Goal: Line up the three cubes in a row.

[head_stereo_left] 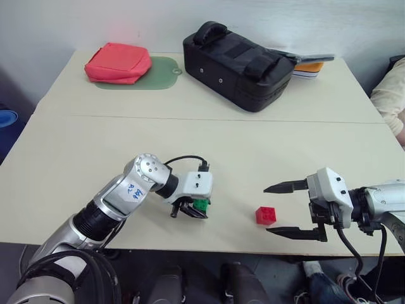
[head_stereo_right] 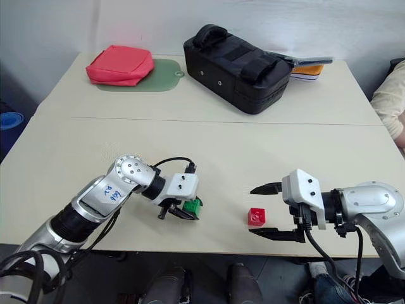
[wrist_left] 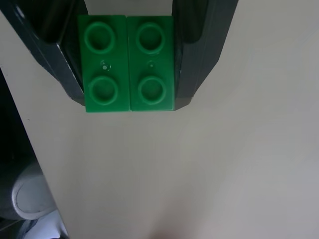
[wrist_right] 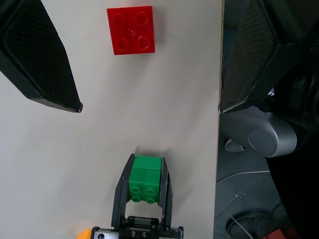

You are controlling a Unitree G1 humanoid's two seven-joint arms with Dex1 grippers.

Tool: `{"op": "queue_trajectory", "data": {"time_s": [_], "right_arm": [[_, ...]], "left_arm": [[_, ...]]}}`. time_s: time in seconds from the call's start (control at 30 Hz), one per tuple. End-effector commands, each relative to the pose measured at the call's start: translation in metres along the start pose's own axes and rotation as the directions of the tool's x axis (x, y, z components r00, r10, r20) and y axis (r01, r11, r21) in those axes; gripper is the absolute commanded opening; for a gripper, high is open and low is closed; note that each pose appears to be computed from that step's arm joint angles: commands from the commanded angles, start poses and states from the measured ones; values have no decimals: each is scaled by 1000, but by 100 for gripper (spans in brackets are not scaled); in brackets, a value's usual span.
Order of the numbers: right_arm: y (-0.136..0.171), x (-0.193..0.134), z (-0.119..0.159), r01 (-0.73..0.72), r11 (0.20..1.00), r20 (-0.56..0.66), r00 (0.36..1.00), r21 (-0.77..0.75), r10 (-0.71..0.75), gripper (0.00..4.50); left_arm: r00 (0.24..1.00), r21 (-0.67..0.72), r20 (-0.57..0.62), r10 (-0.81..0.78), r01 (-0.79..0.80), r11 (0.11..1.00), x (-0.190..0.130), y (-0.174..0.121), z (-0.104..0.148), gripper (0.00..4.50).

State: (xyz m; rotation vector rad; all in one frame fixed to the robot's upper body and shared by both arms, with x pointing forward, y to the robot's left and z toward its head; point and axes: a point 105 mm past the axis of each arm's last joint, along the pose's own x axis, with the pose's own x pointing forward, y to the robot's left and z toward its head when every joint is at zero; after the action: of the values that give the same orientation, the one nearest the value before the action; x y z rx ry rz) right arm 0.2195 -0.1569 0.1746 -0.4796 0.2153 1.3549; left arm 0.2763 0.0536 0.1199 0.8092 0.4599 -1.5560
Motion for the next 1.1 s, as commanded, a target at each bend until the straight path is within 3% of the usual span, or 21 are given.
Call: {"op": "queue_trajectory", "data": {"time_s": [0.03, 0.33, 0.4, 0.67, 0.8, 0.97, 1.1], "right_arm": [[2, -5, 10, -1, 999, -2, 1000, -51, 1, 450], [0, -3, 10, -8, 999, -2, 1000, -54, 8, 450], [0, -2, 10, -8, 998, 0, 1000, -55, 8, 450], [-1, -3, 10, -7, 998, -2, 1000, -56, 6, 450], [-2, -3, 10, -5, 998, -3, 1000, -58, 5, 450], [-8, -6, 15, 2, 998, 12, 1000, -65, -1, 450], [-16, -9, 23, 11, 998, 52, 999, -59, -8, 450]], "left_arm": [[1000, 26, -13, 14, -13, 1000, 5, -4, 4, 152], [999, -20, -31, 36, -37, 999, 11, -4, 3, 152], [999, -39, -30, 26, -27, 999, 12, -7, 2, 227], [999, -92, 0, 33, -33, 995, 1, -5, 6, 447], [996, -142, 51, 73, -65, 988, -15, 3, 15, 449], [967, -206, 169, 191, -155, 966, -63, 23, 26, 449], [933, -258, 209, 293, -236, 937, -99, 24, 14, 449]]}}
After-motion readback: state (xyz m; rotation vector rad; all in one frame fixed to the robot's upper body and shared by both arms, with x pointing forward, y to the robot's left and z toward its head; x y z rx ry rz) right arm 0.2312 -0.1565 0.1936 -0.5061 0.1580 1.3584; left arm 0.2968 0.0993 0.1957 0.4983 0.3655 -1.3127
